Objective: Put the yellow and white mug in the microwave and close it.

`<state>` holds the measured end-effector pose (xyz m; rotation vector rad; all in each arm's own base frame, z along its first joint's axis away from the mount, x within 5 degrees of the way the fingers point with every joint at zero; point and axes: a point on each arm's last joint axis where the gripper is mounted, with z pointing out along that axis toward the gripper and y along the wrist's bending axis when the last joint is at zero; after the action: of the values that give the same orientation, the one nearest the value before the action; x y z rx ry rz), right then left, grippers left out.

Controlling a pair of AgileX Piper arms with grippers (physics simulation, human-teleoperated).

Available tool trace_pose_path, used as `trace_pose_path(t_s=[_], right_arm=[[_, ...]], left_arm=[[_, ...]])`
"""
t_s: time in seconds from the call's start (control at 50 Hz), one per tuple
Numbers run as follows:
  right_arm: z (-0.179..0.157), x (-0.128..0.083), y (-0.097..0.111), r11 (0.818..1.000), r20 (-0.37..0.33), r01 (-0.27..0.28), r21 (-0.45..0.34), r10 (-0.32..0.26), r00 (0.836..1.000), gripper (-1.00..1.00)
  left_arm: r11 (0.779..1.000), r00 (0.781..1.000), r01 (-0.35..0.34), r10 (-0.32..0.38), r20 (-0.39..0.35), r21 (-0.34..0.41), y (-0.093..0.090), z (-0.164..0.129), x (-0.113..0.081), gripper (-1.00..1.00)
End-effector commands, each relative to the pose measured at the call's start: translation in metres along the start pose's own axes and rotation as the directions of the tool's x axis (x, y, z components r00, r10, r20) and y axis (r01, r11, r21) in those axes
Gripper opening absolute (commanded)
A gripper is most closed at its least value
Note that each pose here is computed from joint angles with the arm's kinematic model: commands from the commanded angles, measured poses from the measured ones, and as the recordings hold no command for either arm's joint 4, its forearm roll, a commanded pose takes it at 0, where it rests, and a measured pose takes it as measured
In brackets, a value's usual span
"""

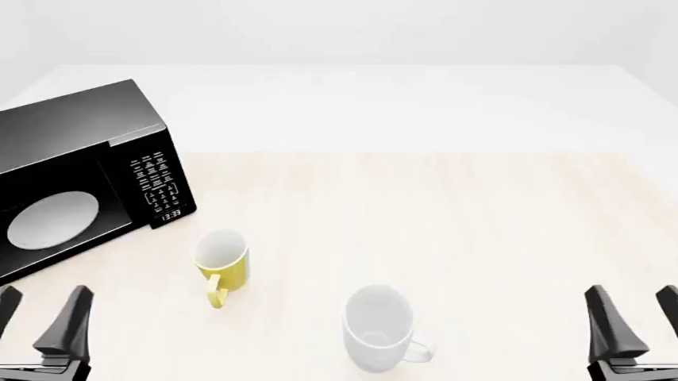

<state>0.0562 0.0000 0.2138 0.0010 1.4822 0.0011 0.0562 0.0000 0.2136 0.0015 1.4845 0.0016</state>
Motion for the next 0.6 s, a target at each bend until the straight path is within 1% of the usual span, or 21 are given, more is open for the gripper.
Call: trace_pose_path(t_s=[0.02,0.2,0.26,0.4,0.52,0.6], right_arm=[[0.0,-0.001,0.0,1.0,0.002,-0.002,0.0,0.002,1.0,1.0],[0.0,-0.001,0.0,1.0,0.003,-0.002,0.0,0.002,1.0,1.0],[0.0,-0.001,0.0,1.0,0.003,-0.002,0.0,0.002,1.0,1.0],[0.0,-0.001,0.0,1.0,0.003,-0.002,0.0,0.002,1.0,1.0],[0.0,-0.001,0.0,1.0,0.003,-0.002,0.0,0.002,1.0,1.0],[0.0,-0.001,0.0,1.0,0.003,-0.002,0.0,0.002,1.0,1.0]], left_arm=[[1.0,1.0,-0.009,0.009,-0.001,0.005,0.0,0.0,-0.001,1.0],[0.999,0.999,-0.039,0.039,0.003,0.017,-0.001,0.0,-0.003,1.0],[1.0,1.0,-0.017,0.017,0.006,0.024,-0.001,-0.001,-0.005,1.0],[0.999,1.0,-0.02,0.02,0.014,0.035,-0.002,-0.001,-0.011,1.0],[0.997,0.999,-0.038,0.035,0.032,0.075,-0.004,-0.002,-0.019,1.0],[0.996,0.999,-0.041,0.039,0.023,0.074,-0.004,-0.003,-0.021,1.0]])
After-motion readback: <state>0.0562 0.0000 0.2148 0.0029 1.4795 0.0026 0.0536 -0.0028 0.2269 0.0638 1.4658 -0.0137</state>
